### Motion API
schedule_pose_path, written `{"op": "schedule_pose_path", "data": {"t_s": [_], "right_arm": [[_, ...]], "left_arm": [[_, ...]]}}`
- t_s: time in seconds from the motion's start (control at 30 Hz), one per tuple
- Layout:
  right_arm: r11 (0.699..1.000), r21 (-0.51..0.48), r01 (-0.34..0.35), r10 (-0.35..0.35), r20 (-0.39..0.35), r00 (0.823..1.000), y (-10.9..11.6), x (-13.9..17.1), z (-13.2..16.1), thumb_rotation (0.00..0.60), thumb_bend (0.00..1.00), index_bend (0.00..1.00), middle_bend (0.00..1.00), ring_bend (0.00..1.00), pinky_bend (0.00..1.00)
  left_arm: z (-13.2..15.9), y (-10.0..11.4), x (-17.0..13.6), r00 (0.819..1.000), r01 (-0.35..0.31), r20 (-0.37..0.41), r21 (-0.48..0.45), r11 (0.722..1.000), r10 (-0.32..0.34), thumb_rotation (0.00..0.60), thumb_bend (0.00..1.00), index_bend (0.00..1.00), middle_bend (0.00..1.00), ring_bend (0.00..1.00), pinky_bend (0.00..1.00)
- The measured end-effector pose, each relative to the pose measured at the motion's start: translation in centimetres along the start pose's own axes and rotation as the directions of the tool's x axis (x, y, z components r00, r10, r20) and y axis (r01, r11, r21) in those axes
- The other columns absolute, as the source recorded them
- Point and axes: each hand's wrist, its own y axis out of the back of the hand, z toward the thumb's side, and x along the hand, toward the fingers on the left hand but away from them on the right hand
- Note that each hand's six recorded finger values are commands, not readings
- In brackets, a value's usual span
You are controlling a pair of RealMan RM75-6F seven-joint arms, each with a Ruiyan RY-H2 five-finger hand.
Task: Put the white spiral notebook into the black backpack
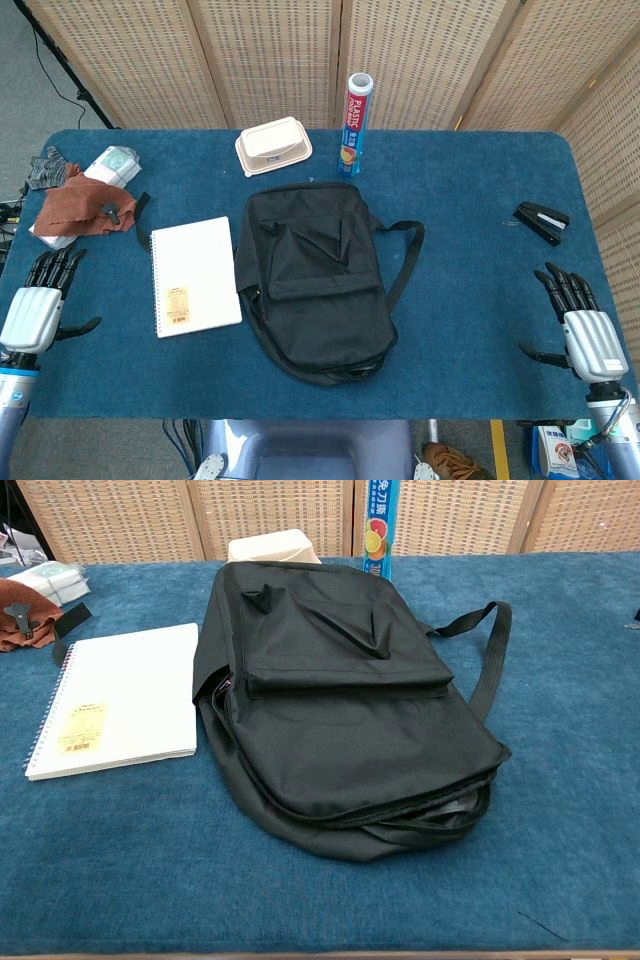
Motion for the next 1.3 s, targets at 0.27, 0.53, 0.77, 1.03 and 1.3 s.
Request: {"op": "schedule_pose_path", "data": {"t_s": [0.27,0.53,0.77,1.03,1.3], "right_arm": [[1.000,-0.003,0.002,-0.002,0.001,1.000,0.1,0.0,-0.1,0.600,0.00,0.00,0.00,0.00,0.00],[1.000,0.003,-0.001,0.001,0.011,1.000,0.0,-0.1,-0.3,0.600,0.00,0.00,0.00,0.00,0.00],[1.000,0.010,-0.007,0.007,0.020,1.000,-0.3,-0.3,-0.4,0.600,0.00,0.00,0.00,0.00,0.00],[1.000,0.015,-0.016,0.015,0.028,1.000,-0.7,-0.4,-0.5,0.600,0.00,0.00,0.00,0.00,0.00],[1.000,0.011,-0.014,0.013,0.030,0.999,-0.6,-0.4,-0.7,0.600,0.00,0.00,0.00,0.00,0.00]], "left_arm": [[-0.3,-0.6,0.1,1.000,0.017,0.003,0.022,1.000,-0.018,0.600,0.00,0.00,0.00,0.00,0.00],[0.1,-1.9,0.5,0.989,0.089,0.110,0.099,0.991,-0.100,0.600,0.00,0.00,0.00,0.00,0.00],[-0.4,-3.6,1.8,0.960,0.115,0.217,0.271,0.956,-0.177,0.600,0.00,0.00,0.00,0.00,0.00],[2.2,-6.6,3.2,0.902,0.072,0.361,0.414,0.907,-0.236,0.600,0.00,0.00,0.00,0.00,0.00],[4.4,-8.3,3.9,0.872,0.026,0.428,0.442,0.897,-0.237,0.600,0.00,0.00,0.00,0.00,0.00]]}}
